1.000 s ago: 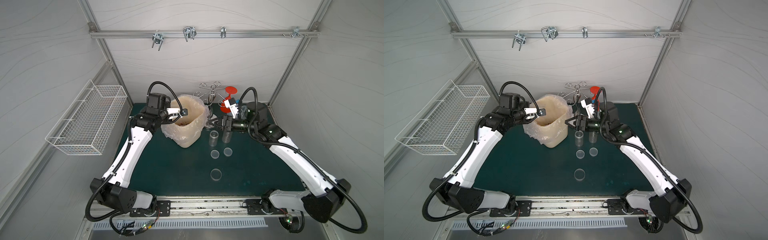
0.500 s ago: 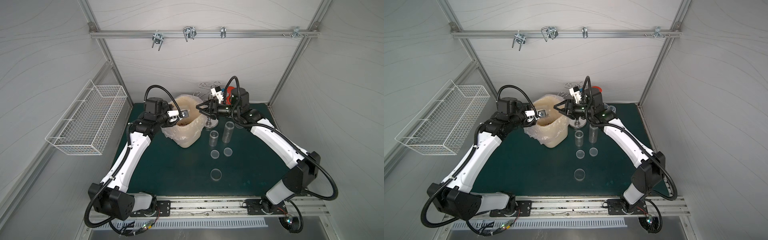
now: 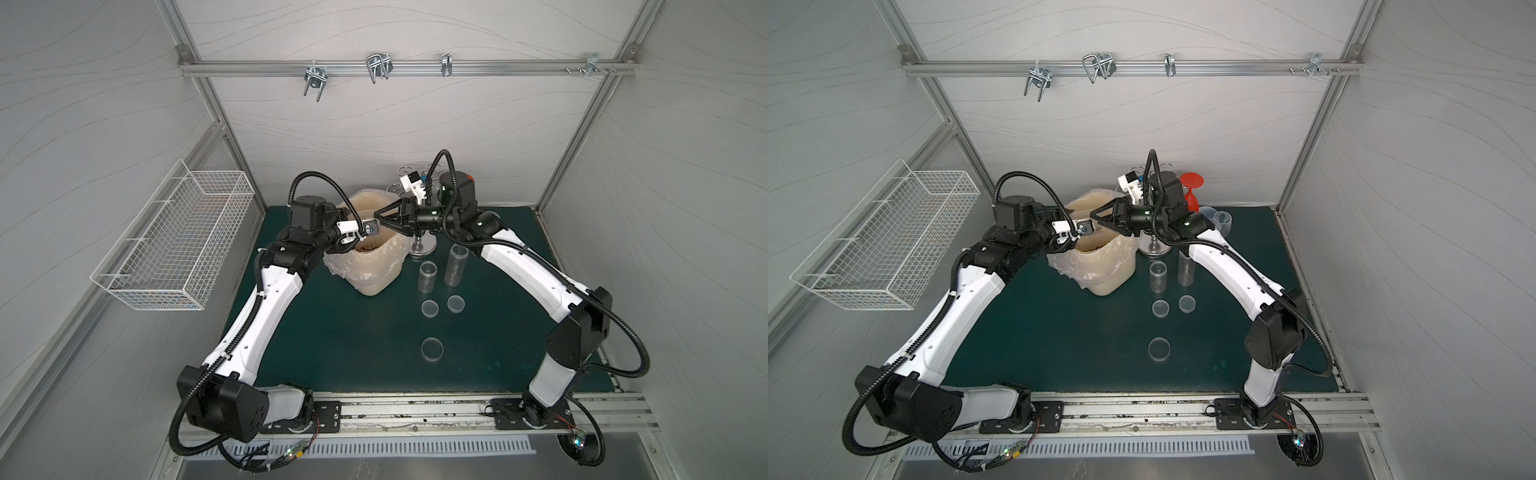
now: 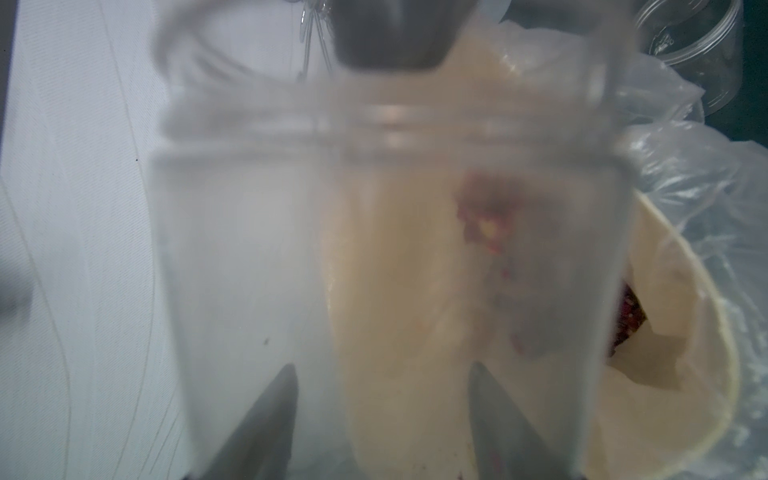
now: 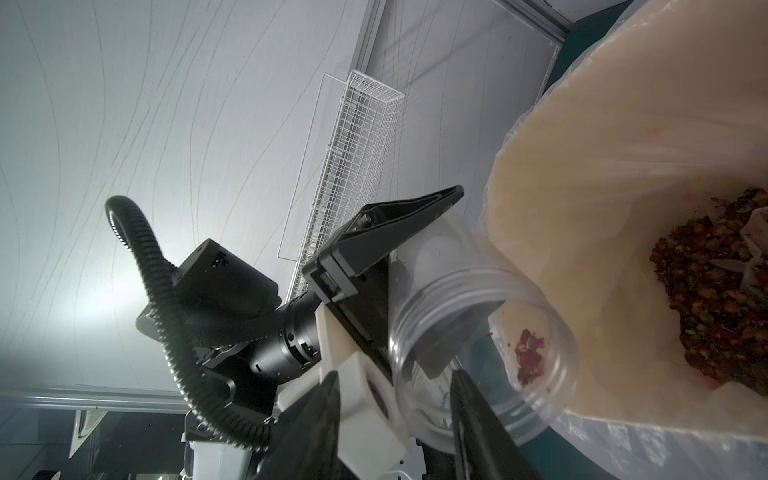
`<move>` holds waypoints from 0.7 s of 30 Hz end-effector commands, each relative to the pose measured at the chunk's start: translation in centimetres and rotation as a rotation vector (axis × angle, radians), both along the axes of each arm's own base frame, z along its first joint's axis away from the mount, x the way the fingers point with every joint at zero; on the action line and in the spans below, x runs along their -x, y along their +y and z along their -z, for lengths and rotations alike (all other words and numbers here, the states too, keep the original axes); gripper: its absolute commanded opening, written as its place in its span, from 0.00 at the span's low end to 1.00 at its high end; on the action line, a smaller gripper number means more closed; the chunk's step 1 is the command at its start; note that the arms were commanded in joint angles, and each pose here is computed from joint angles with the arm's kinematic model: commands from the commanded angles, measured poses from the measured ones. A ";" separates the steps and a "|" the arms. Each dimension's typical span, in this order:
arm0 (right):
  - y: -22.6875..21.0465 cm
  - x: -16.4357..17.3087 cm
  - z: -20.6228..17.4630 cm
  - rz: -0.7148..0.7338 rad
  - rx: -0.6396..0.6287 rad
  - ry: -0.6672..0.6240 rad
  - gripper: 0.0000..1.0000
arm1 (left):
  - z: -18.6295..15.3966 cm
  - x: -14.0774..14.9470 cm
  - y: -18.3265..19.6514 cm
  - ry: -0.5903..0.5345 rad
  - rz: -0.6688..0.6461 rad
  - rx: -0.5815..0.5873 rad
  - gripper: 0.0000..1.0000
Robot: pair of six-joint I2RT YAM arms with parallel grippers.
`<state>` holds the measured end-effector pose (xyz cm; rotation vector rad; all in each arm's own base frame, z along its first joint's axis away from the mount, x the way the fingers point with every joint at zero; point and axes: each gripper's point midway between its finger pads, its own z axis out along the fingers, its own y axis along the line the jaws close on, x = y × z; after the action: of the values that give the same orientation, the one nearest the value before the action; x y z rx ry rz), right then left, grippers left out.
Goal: Empty the moldy dried flower tea in the jars
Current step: Pour the moldy dried flower tea into the trash bin.
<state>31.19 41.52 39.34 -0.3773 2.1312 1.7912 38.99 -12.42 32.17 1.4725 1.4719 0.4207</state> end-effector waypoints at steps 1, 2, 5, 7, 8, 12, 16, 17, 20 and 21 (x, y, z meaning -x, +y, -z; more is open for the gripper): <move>0.9 0.3 -0.3 -0.030 -0.011 0.024 0.36 | -2.5 0.1 -0.4 -0.080 0.027 0.043 0.00; 1.0 0.1 -0.2 -0.032 -0.012 0.027 0.34 | -2.5 0.1 -0.4 -0.082 0.027 0.041 0.00; 1.3 -0.1 -0.2 -0.035 -0.013 0.031 0.23 | -2.6 0.0 -0.5 -0.088 0.030 0.046 0.00; 1.4 -0.2 0.0 -0.035 -0.012 0.034 0.16 | -2.7 -0.1 -0.6 -0.093 0.032 0.055 0.00; 1.4 -0.2 0.0 -0.036 -0.012 0.034 0.12 | -2.8 -0.1 -0.6 -0.095 0.031 0.058 0.00; 1.4 -0.4 0.2 -0.034 -0.015 0.034 0.00 | -3.0 -0.3 -0.5 -0.110 0.018 0.067 0.00; 1.3 -1.1 0.3 -0.030 -0.030 0.028 0.00 | -3.5 -0.5 -0.3 -0.128 0.000 0.087 0.33; 1.3 -1.2 0.1 -0.031 -0.036 0.022 0.00 | -3.8 -0.5 -0.3 -0.134 -0.004 0.096 0.42; 1.3 -1.4 -0.3 -0.033 -0.053 0.007 0.00 | -4.7 -0.6 -0.3 -0.143 -0.016 0.138 0.82; 1.2 -1.4 -0.5 -0.036 -0.057 0.002 0.00 | -5.0 -0.6 -0.3 -0.145 -0.019 0.151 0.85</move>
<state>32.10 42.55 39.65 -0.3909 2.1063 1.8516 39.42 -12.78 32.92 1.3941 1.4527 0.3880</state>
